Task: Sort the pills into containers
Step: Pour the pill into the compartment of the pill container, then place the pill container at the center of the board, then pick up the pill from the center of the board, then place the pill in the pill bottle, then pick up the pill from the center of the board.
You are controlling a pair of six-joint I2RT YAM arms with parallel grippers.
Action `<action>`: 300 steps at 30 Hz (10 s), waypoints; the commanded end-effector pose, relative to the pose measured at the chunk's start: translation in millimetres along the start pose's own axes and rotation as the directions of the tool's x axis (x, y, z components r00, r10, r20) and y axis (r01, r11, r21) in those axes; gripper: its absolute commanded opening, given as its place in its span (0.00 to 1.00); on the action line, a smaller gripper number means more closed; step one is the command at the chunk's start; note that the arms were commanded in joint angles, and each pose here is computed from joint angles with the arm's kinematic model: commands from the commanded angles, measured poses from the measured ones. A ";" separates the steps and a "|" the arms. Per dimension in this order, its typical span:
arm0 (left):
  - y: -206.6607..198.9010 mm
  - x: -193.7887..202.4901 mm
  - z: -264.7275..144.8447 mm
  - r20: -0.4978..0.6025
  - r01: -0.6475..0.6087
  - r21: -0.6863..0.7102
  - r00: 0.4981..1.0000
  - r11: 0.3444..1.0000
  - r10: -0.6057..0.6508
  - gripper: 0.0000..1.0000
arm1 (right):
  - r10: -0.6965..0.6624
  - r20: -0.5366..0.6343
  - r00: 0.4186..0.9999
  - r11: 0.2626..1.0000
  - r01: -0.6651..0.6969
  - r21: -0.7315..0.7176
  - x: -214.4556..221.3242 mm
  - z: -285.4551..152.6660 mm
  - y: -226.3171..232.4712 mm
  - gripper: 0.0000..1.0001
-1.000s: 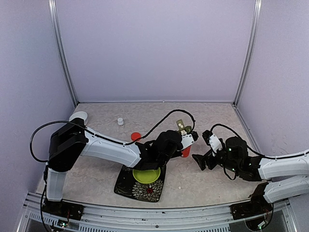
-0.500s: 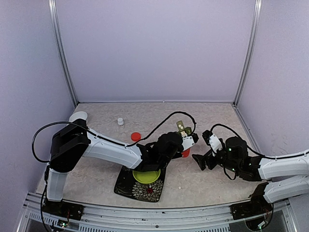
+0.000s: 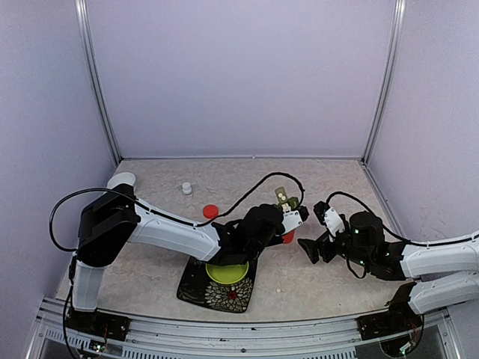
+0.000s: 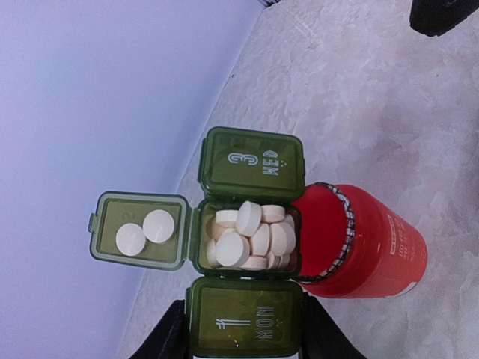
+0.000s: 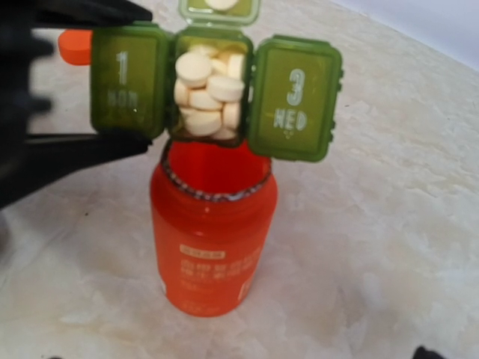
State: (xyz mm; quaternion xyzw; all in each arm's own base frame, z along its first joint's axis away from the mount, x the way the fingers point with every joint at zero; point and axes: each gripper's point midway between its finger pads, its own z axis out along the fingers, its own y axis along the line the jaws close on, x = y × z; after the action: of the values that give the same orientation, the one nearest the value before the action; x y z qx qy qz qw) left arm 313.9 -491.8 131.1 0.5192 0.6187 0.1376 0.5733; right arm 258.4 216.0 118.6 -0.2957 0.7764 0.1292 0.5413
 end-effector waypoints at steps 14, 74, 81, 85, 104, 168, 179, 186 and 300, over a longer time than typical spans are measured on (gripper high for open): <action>38.4 -21.9 -9.5 0.062 0.113 -0.059 0.992 0.992 -0.110 0.30 | 0.005 0.021 1.000 1.000 -0.005 0.001 -11.8 1.9 -1.1 1.00; -12.5 9.5 2.9 -0.034 -0.076 -0.021 0.997 0.997 0.075 0.30 | 0.005 0.021 1.000 1.000 -0.005 -0.004 -11.9 2.8 0.0 1.00; 0.0 0.8 0.8 -0.015 -0.043 -0.032 0.999 0.999 0.042 0.30 | 0.005 0.017 1.000 1.000 -0.005 -0.005 -11.5 4.3 0.2 1.00; 7.6 -6.8 1.3 -0.001 -0.018 -0.038 1.000 0.999 0.018 0.30 | 0.005 0.017 1.000 1.000 -0.005 -0.005 -11.7 4.1 0.3 1.00; 53.1 -14.1 3.3 0.028 0.279 0.077 0.959 0.957 -0.281 0.29 | 0.017 0.031 0.999 1.000 -0.017 -0.006 -15.3 0.9 -0.3 1.00; -30.6 111.7 27.4 -0.329 0.610 0.412 0.792 0.677 -0.514 0.58 | 0.423 -0.644 0.637 0.906 -0.318 0.280 118.6 -14.0 9.6 0.38; -22.1 113.1 25.2 -0.327 0.616 0.378 0.787 0.691 -0.523 0.76 | 0.383 -0.676 0.630 0.924 -0.256 0.284 121.5 -16.7 15.7 0.24; -6.0 107.3 21.4 -0.306 0.636 0.343 0.772 0.691 -0.558 0.81 | 0.387 -0.671 0.632 0.922 -0.249 0.296 119.0 -22.8 14.7 0.25; 78.7 132.2 -25.5 -0.241 0.792 0.077 0.604 0.606 -0.759 0.99 | -0.296 -0.632 0.716 0.919 0.033 -0.394 79.9 -4.9 168.0 0.31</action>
State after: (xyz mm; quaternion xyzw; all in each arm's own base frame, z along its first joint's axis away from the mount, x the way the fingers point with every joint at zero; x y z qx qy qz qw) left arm 352.7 -346.4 123.3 0.2389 0.8424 -0.1382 0.4629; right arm 136.6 318.2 28.2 -0.4768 0.8569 0.1033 0.1667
